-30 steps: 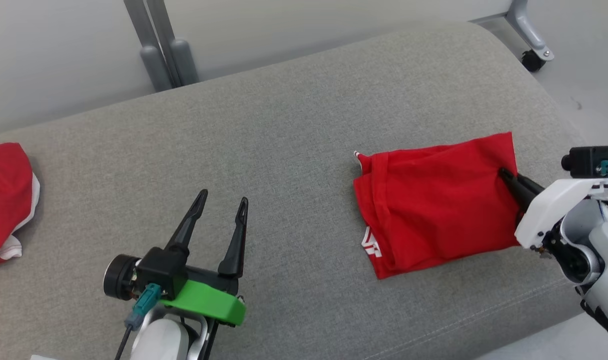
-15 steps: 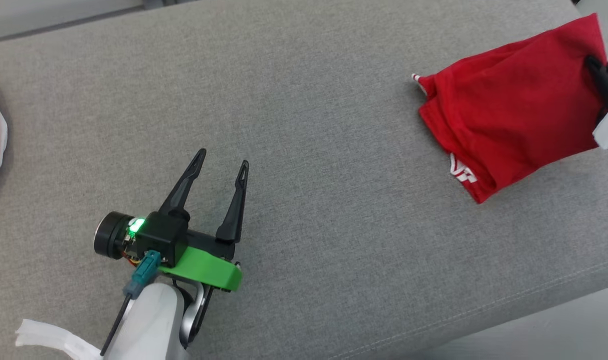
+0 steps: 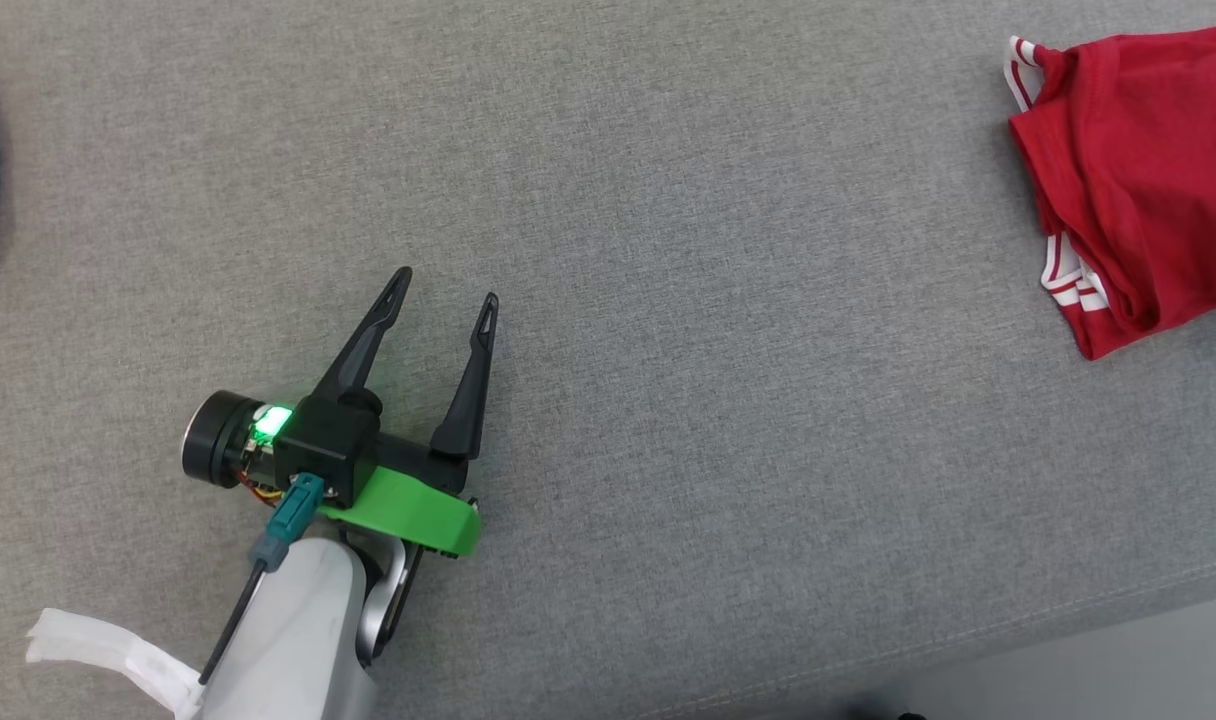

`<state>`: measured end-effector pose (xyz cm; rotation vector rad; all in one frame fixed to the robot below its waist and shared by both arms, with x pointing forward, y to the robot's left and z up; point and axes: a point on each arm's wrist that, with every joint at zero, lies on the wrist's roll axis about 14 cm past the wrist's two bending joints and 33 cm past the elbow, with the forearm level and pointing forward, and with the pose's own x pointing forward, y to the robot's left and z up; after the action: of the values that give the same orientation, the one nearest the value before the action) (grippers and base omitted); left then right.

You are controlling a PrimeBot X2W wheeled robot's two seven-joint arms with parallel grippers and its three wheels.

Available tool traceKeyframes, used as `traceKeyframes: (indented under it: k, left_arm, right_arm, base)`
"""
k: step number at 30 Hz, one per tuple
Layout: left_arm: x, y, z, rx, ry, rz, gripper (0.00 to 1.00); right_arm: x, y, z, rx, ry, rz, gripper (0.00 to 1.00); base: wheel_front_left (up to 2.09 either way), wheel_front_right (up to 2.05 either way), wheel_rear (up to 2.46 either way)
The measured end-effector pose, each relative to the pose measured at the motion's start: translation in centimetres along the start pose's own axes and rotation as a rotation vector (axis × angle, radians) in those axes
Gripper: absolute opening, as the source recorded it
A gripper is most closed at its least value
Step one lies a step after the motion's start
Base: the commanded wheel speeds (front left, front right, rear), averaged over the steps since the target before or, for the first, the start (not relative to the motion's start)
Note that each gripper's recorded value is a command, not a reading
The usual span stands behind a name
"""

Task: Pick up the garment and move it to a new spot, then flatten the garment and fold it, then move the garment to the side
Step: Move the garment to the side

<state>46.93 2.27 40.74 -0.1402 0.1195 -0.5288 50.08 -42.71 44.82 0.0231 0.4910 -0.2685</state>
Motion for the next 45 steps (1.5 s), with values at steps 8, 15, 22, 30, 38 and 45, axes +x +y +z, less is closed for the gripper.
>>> traceKeyframes:
  k: [8, 15, 22, 30, 38, 45]
  left_arm:
    - [-0.3, 0.3, 1.3, 0.012, -0.024, 0.017, 1.00]
    - [-2.2, 1.0, 4.1, 0.008, -0.083, 0.080, 1.00]
    - [-6.2, 3.1, 7.6, 0.002, -0.164, 0.212, 1.00]
    - [-11.2, 4.7, 10.7, 0.010, -0.249, 0.334, 1.00]
    - [-15.7, 6.1, 10.8, 0.026, -0.257, 0.452, 1.00]
    - [-17.9, 6.8, 10.8, 0.020, -0.270, 0.507, 1.00]
  right_arm:
    - [-0.2, 0.9, 2.2, -0.050, -0.127, 0.005, 1.00]
    - [-2.7, 4.8, 6.7, -0.092, -0.317, 0.136, 1.00]
    - [-7.8, 9.8, 11.3, -0.034, -0.521, 0.300, 1.00]
    - [-13.5, 12.7, 8.7, 0.076, -0.589, 0.407, 1.00]
    - [-18.4, 15.6, 6.2, 0.146, -0.657, 0.483, 1.00]
    - [-20.0, 17.5, 2.9, 0.187, -0.631, 0.507, 1.00]
  base:
    - [0.00, 0.00, 0.00]
    - [0.00, 0.00, 0.00]
    - [0.00, 0.00, 0.00]
    - [0.00, 0.00, 0.00]
    - [0.00, 0.00, 0.00]
    - [0.00, 0.00, 0.00]
